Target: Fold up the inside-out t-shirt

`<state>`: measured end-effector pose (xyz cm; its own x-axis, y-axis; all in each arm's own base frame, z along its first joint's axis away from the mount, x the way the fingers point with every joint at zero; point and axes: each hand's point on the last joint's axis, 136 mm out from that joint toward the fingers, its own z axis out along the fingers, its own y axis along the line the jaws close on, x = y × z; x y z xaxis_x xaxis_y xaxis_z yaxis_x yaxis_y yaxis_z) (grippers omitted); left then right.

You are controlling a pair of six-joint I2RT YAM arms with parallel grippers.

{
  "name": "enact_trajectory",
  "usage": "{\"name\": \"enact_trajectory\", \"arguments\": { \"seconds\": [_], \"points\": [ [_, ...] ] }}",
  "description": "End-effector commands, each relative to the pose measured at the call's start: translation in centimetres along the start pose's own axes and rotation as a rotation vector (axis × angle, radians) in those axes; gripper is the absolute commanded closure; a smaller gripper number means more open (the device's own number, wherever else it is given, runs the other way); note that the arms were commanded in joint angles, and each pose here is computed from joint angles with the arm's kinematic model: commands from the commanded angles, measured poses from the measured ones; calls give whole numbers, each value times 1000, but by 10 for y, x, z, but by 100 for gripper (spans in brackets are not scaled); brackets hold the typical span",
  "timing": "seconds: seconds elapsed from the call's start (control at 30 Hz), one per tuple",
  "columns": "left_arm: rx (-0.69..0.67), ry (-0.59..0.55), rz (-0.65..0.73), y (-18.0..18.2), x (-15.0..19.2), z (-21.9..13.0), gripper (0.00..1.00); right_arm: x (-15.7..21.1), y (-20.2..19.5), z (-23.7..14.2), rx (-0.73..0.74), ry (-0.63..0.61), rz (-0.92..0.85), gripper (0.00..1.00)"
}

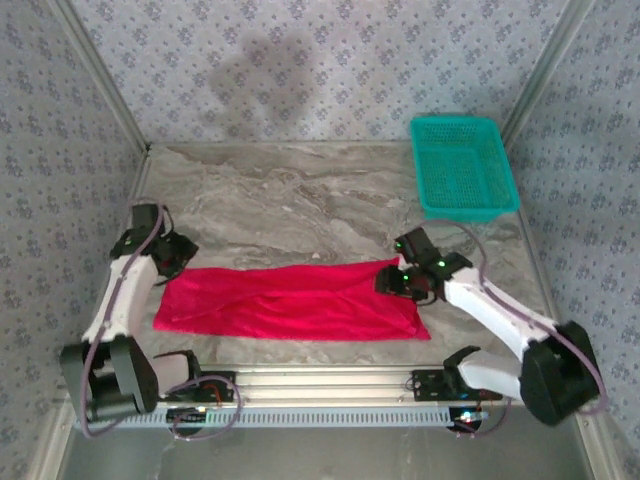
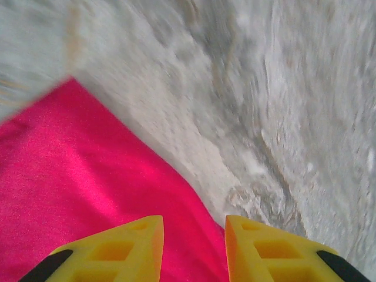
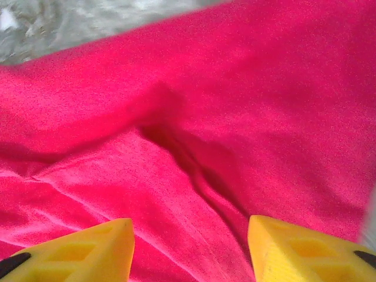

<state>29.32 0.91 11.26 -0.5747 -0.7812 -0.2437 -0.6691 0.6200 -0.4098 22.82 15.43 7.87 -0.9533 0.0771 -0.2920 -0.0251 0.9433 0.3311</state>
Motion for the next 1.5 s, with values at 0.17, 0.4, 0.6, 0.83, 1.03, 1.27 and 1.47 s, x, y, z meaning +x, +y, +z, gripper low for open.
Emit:
{"name": "enact_trajectory", "arguments": {
  "seconds": [0.17, 0.4, 0.6, 0.83, 1.03, 1.27, 1.47],
  "points": [
    [-67, 198, 10, 4, 22, 50, 69, -37, 32, 35, -2, -14, -205, 39],
    [-77, 233, -18, 17, 23, 63, 69, -25, 41, 51, -9, 42, -256, 42],
    [-82, 236, -14, 17, 20, 63, 69, -19, 43, 40, -8, 41, -270, 90],
    [-90, 229, -12, 20, 14, 61, 70, 17, 55, 6, -50, 48, -298, 100],
    [-78, 226, -4, 16, 11, 57, 70, 79, 60, 4, -129, 78, -337, 100],
    [-49, 171, 81, -4, 6, 34, 71, 95, 36, 4, -34, 75, -351, 36],
    [59, 288, 271, -70, 67, 28, 70, 40, 62, -22, -85, -52, -255, 30]
  ]
}}
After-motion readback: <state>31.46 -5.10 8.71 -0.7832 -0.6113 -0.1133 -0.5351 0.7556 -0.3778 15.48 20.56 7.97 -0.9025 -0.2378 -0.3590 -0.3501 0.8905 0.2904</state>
